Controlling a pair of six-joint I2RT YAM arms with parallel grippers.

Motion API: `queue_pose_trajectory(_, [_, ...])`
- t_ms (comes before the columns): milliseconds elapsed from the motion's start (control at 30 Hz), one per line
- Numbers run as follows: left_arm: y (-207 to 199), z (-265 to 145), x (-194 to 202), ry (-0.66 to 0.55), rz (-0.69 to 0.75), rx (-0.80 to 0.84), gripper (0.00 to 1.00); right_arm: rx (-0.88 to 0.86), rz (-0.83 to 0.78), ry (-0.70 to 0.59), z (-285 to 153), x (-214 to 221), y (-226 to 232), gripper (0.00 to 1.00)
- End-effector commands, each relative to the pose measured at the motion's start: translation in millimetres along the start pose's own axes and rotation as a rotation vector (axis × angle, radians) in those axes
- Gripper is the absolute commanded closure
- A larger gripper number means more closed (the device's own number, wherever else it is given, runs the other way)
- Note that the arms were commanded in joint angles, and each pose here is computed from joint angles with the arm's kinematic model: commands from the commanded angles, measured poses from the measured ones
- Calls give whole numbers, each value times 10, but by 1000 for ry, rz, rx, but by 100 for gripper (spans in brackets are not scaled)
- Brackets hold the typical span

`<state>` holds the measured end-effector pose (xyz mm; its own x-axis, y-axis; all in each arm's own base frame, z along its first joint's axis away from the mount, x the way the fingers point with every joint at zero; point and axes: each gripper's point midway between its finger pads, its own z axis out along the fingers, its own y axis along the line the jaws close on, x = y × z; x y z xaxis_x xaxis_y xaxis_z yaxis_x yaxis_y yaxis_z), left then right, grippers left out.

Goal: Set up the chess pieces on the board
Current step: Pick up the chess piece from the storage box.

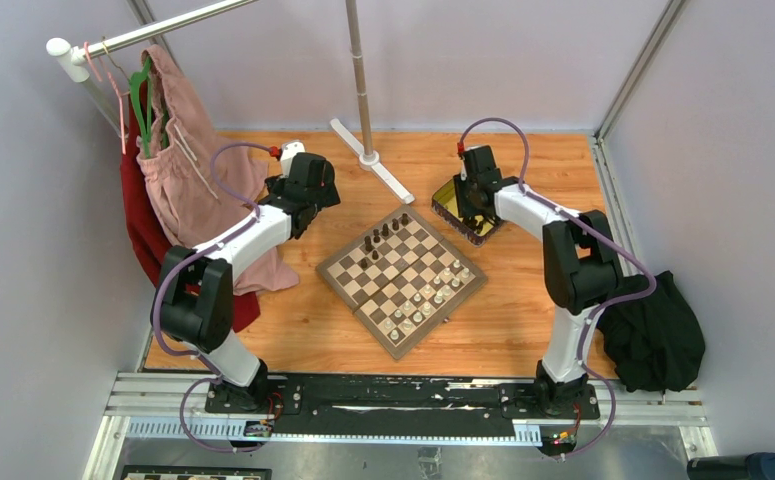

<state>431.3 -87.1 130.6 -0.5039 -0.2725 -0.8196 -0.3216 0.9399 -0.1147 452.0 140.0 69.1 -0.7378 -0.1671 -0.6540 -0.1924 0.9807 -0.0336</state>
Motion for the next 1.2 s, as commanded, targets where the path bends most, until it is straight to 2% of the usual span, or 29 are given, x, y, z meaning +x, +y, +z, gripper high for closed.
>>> queue_pose_trajectory(0, [-71, 29, -113, -35, -2, 2, 0, -6, 12, 32, 76, 45, -40, 63])
queue_pose_trajectory(433, [-98, 47, -116, -33, -5, 8, 0, -10, 11, 50, 94, 109, -35, 69])
queue_pose_trajectory(967, [-103, 39, -127, -31, -4, 9, 0, 10, 11, 43, 68, 44, -95, 95])
queue_pose_trajectory(1167, [-102, 33, -137, -32, 0, 9, 0, 14, 16, 37, 59, 5, -119, 99])
